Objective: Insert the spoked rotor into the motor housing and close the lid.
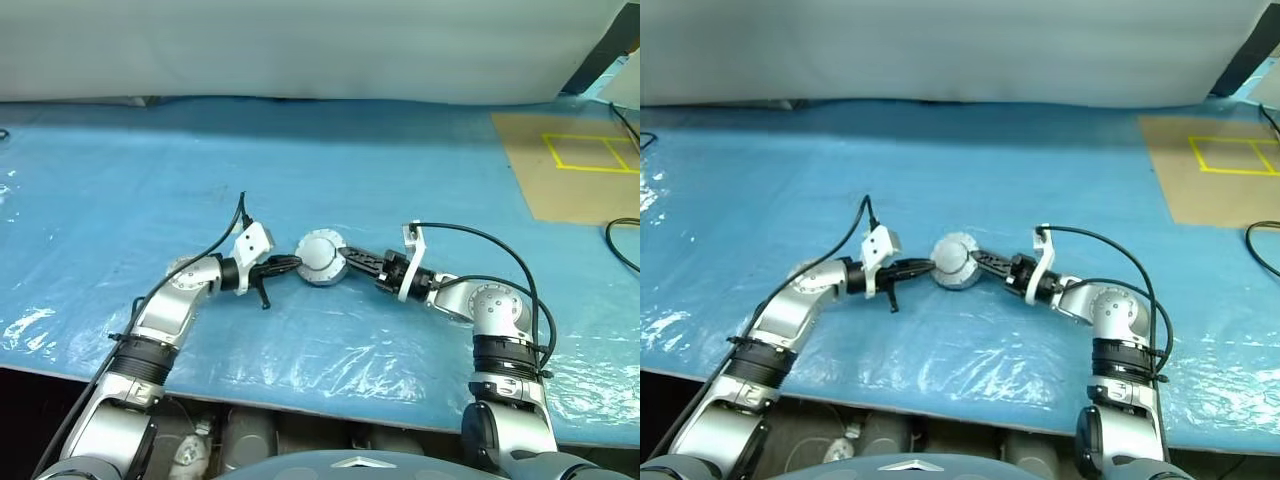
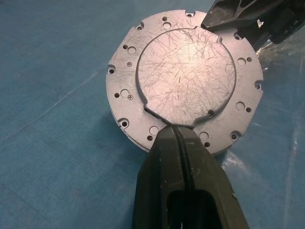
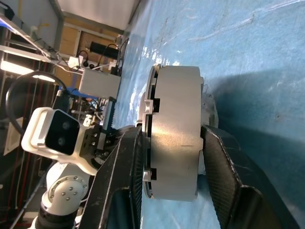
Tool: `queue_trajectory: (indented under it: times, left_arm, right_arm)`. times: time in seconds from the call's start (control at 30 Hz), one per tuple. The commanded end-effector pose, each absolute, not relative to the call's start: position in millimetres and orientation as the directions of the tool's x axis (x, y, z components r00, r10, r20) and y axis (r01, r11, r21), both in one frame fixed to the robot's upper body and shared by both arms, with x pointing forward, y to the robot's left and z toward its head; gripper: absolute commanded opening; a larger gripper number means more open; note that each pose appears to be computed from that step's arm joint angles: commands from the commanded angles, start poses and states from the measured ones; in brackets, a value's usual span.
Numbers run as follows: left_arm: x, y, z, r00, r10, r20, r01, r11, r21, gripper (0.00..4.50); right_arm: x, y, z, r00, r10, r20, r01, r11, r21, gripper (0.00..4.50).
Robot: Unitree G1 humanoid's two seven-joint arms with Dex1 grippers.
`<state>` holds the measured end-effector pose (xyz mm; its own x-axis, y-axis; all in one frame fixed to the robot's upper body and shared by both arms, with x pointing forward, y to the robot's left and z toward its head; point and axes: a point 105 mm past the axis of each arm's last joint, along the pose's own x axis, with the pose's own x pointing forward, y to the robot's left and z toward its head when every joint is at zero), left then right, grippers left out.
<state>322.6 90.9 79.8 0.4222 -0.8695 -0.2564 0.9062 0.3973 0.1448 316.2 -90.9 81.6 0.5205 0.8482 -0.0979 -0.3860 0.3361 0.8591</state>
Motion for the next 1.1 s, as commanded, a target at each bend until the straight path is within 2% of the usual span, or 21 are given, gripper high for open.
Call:
queue_trajectory:
  times: [0.03,0.27,0.43,0.6,0.83,0.9,1.1]
  left_arm:
    - [314.5,76.1,67.1,0.375,-0.88,-0.291,0.927,0.36,0.104,0.0]
    - [317.7,77.1,82.8,0.397,-0.887,-0.235,0.918,0.38,0.117,0.0]
    - [314.2,77.2,147.6,0.409,-0.911,0.047,0.911,0.41,0.033,0.0]
    - [301.8,95.7,176.3,0.402,-0.904,0.149,0.916,0.394,-0.077,0.0]
    - [294.2,116.7,165.0,0.426,-0.901,0.081,0.9,0.413,-0.136,0.0]
    - [298.1,120.3,167.1,0.454,-0.886,0.095,0.887,0.439,-0.147,0.0]
    - [318.2,141.7,156.0,0.584,-0.8,0.14,0.788,0.517,-0.334,0.0]
  right_arm:
    - [303.9,-52.0,103.0,0.384,0.923,0.015,-0.475,0.183,0.861,1.43]
    - [311.4,-65.2,82.5,0.453,0.889,-0.065,-0.405,0.27,0.873,1.43]
    - [312.7,-72.9,67.9,0.479,0.87,-0.119,-0.357,0.317,0.879,1.4]
    - [314.8,-78.0,72.2,0.494,0.865,-0.092,-0.34,0.289,0.895,1.35]
    - [316.7,-79.2,76.4,0.501,0.862,-0.072,-0.336,0.271,0.902,1.35]
    - [317.8,-77.6,82.2,0.499,0.865,-0.049,-0.349,0.253,0.903,1.35]
    - [325.8,-69.4,127.2,0.484,0.867,0.123,-0.436,0.117,0.892,1.35]
